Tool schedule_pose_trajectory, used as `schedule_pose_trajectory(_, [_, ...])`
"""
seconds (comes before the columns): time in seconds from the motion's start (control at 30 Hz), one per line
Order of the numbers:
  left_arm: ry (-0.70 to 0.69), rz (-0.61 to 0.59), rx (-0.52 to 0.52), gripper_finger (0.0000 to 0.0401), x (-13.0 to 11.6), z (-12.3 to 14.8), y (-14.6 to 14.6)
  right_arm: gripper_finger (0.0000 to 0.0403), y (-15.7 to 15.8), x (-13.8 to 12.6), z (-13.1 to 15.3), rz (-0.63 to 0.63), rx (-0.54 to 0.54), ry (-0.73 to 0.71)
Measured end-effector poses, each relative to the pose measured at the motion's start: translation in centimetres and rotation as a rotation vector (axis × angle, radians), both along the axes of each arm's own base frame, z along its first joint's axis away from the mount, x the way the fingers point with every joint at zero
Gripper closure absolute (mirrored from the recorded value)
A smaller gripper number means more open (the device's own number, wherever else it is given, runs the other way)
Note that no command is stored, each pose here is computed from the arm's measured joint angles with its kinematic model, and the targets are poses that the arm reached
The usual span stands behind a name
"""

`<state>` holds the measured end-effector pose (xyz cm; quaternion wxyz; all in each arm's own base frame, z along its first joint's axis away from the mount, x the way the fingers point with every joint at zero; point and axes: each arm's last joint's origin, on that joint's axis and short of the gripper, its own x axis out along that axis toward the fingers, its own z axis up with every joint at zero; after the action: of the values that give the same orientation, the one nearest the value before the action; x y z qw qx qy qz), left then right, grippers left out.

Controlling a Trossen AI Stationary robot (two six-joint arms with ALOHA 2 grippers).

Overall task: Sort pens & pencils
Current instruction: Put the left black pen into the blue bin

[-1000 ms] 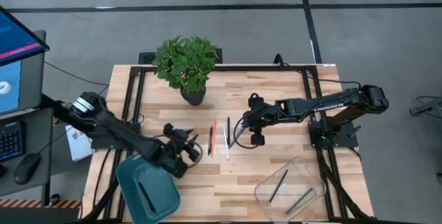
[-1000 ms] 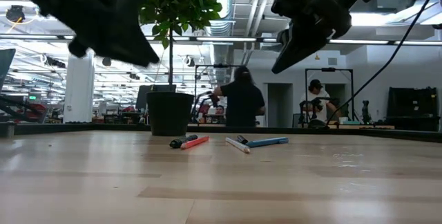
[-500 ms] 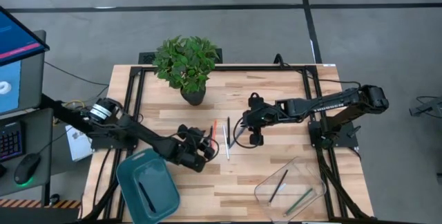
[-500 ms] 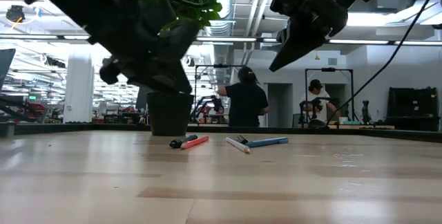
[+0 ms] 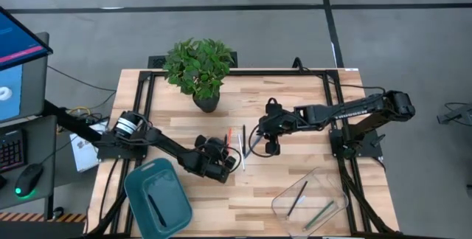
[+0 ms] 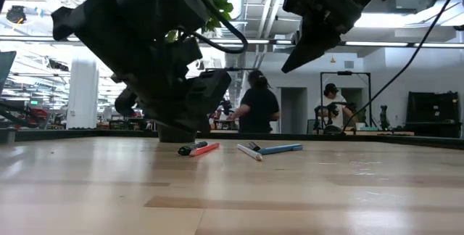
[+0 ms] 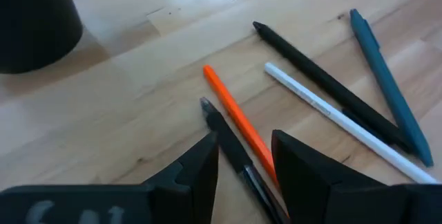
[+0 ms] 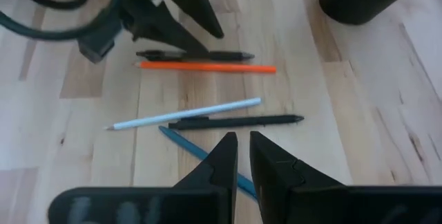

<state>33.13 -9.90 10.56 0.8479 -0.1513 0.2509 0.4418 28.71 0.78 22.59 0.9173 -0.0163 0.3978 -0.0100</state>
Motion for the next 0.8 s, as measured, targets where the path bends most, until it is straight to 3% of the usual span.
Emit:
schedule_pose_trajectory(0.33, [-0.030, 0.008, -0.079, 0.0273, 0.3, 0.0, 0.2, 0.0340, 0.0, 0.7, 1.8, 0.000, 0.002, -0.052])
schedule_pose_trajectory(0.8, [-0.034, -0.014, -0.168, 0.0273, 0.9, 0.0, 0.6, 0.0340, 0.0, 0.5, 1.7, 0.000, 0.002, -0.025])
